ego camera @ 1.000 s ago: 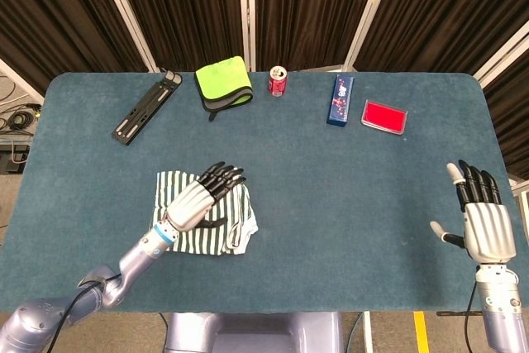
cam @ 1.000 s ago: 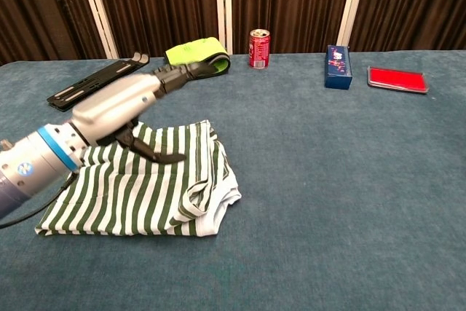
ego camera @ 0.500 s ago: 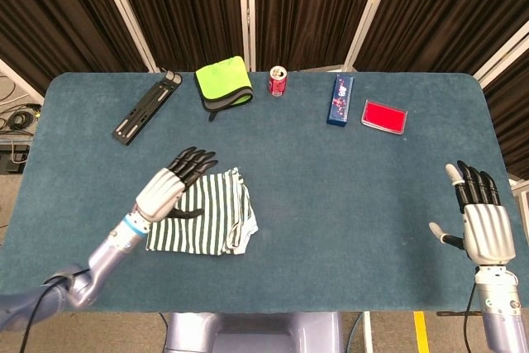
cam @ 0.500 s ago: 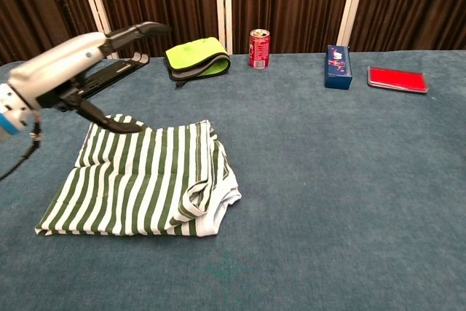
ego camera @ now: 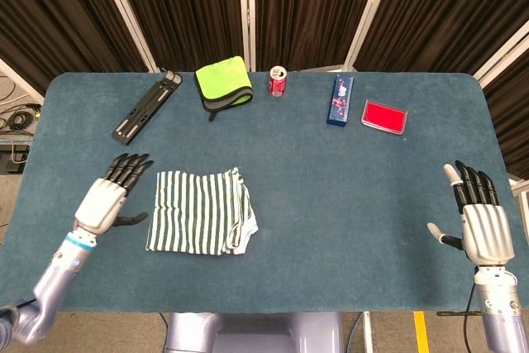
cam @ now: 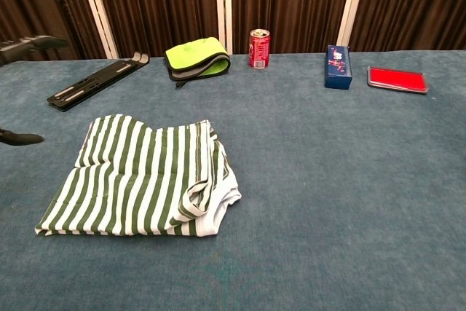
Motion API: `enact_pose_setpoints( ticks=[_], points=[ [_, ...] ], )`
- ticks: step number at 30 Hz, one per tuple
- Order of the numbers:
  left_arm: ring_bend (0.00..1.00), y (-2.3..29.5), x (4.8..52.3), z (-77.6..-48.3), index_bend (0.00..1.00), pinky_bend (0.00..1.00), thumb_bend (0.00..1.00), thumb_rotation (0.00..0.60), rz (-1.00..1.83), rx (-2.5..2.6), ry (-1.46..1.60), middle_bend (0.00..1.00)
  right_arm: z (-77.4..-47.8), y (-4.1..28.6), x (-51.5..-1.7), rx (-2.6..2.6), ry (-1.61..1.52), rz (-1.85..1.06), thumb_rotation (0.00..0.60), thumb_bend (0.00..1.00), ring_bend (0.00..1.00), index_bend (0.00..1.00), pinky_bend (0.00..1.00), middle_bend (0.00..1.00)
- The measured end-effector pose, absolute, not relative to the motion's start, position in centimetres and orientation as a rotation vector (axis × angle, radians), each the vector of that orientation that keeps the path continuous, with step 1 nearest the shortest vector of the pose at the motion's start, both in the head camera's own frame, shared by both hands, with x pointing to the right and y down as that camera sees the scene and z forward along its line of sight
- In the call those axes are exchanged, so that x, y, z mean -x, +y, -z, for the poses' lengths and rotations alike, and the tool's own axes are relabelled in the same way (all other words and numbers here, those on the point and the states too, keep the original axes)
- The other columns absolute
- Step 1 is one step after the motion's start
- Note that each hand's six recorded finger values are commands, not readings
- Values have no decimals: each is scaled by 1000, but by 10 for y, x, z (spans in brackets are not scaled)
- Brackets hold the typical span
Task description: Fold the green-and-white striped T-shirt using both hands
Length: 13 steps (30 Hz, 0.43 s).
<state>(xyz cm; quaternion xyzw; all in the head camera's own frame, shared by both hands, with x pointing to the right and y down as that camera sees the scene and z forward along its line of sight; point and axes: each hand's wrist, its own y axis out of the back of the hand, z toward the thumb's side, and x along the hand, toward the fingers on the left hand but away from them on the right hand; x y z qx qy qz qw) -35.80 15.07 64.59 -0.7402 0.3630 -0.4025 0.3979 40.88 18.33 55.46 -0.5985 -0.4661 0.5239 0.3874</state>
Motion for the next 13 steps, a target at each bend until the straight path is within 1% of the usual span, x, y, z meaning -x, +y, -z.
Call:
enact_pose_setpoints(
  ticks=[4, 13],
  points=[
    [0, 159, 373, -630, 0, 0, 0, 600, 1105, 1795, 972, 0, -553, 186, -408, 1524, -1145, -1346, 600, 0, 0, 0, 0, 0],
    [0, 182, 400, -579, 0, 0, 0, 600, 1316, 1622, 1066, 0, -548, 190, -407, 1484, -1045, -1379, 600, 0, 0, 0, 0, 0]
  ],
)
